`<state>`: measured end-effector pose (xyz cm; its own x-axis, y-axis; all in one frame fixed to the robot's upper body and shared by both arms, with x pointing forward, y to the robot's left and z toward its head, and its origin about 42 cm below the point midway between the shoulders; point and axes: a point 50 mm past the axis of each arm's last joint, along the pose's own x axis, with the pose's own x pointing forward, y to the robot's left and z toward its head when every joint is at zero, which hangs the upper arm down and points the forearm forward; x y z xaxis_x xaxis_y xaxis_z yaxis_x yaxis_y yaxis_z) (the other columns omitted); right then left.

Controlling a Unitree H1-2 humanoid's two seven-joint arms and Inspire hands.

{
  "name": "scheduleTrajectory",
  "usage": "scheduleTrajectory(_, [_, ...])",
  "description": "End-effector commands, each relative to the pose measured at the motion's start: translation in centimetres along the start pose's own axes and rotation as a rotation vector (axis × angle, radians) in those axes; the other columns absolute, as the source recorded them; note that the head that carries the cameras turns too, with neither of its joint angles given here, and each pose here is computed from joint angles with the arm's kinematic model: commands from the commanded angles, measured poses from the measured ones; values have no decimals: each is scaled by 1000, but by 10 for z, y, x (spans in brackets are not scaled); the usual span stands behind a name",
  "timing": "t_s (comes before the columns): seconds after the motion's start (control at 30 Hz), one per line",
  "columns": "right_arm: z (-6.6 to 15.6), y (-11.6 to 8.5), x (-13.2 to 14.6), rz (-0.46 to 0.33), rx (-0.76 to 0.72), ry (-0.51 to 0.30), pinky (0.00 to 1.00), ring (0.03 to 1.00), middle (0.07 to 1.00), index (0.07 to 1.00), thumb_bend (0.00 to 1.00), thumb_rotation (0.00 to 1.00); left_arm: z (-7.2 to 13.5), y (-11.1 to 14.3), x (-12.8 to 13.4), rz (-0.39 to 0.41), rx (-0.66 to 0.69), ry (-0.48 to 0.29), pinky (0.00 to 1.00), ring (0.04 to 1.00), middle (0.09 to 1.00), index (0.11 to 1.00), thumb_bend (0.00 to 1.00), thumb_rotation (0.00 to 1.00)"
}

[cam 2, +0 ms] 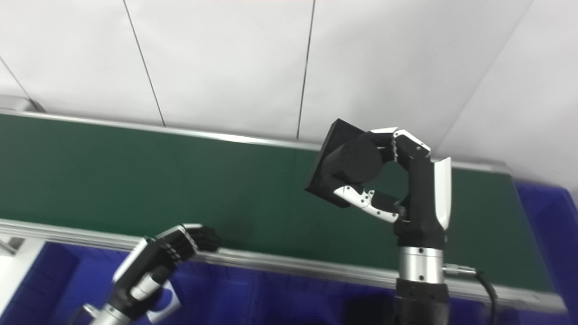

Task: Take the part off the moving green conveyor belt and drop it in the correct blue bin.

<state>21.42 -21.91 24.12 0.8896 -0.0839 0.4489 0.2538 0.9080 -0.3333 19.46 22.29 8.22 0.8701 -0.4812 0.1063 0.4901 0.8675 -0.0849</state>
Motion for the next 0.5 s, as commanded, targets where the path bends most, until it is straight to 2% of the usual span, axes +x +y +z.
scheduleTrajectory(0.0, [13, -9, -8, -58, -1, -28, 410, 467, 479, 489, 530, 0, 14, 6, 4, -13, 7, -44, 703, 685, 694, 698, 908, 702])
scheduleTrajectory(0.47, [28, -15, -67, -133, -28, 99, 427, 493, 490, 483, 530, 0, 26, 25, 1, -9, -24, -40, 699, 673, 688, 695, 863, 659])
